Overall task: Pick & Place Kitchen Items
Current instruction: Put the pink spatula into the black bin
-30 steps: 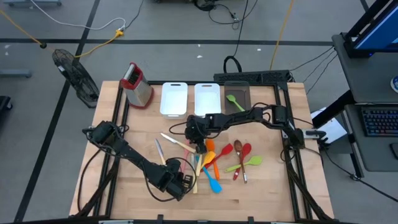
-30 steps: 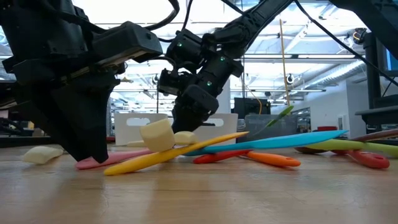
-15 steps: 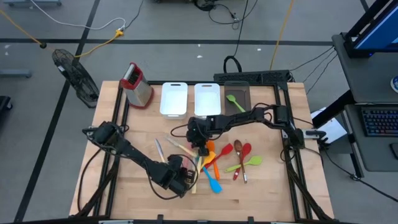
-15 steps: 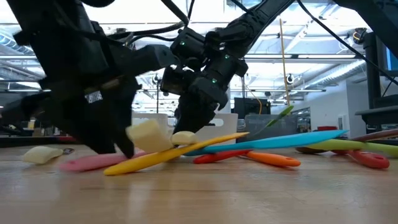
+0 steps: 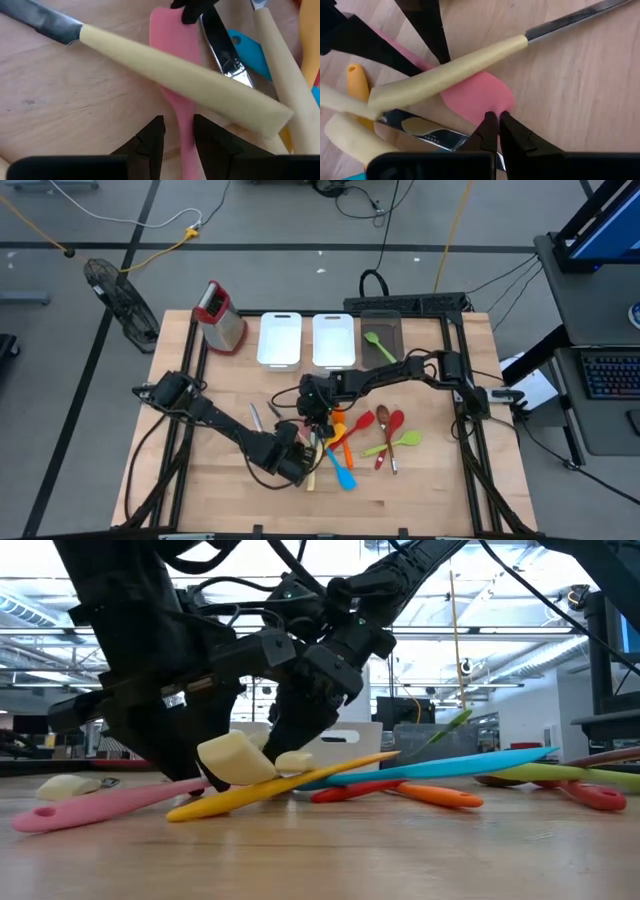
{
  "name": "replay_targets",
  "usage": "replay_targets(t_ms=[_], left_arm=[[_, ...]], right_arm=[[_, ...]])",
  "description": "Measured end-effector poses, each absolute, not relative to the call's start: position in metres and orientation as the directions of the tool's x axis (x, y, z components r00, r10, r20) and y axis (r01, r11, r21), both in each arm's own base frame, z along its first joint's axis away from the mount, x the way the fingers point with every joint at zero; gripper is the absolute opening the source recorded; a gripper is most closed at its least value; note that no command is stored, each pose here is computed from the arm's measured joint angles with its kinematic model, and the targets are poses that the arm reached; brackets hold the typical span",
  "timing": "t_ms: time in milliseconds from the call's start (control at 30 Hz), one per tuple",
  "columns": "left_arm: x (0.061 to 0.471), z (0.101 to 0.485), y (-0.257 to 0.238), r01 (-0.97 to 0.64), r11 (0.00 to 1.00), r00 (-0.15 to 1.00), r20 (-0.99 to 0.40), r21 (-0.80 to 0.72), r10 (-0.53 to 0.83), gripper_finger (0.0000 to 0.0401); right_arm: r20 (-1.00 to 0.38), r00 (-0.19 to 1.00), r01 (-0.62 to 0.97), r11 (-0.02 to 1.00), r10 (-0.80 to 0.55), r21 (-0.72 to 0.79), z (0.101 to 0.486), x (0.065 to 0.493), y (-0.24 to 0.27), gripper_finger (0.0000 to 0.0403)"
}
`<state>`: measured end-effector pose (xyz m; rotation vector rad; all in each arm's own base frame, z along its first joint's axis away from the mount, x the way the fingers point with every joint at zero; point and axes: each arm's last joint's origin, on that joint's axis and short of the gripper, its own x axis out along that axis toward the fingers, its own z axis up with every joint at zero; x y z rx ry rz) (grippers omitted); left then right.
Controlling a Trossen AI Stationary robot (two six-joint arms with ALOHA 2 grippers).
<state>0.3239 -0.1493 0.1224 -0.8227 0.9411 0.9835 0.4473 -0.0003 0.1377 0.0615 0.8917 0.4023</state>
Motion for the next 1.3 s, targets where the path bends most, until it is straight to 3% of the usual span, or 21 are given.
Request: replay_targets(t_ms=[667, 1133, 1233, 1300], left_arm=[[0.325, 0.128, -0.142, -0.951, 0.275, 0.208, -0.954, -0.145, 0.218, 0.0113], [0.331, 0.129, -0.137, -0.944, 0.282, 0.225, -0.958, -0.169, 0.177, 0.0113], [0.331, 0.129, -0.137, -0.945, 0.278, 0.224, -0.959, -0.172, 0.171, 0.0093], [0.331, 0.129, -0.137, -0.944, 0.284, 0.218, -0.963, -0.167, 0.161, 0.0058]], right_arm=[[-0.743, 0.570, -0.306, 0.930, 0.349, 0.203, 0.140, 0.448, -0.002, 0.0000], [-0.722, 0.597, -0.339, 0.925, 0.351, 0.170, 0.164, 0.460, 0.003, 0.0000], [-0.726, 0.592, -0.339, 0.925, 0.351, 0.171, 0.164, 0.459, 0.003, 0.0000], [-0.729, 0.588, -0.340, 0.925, 0.351, 0.171, 0.164, 0.459, 0.003, 0.0000]])
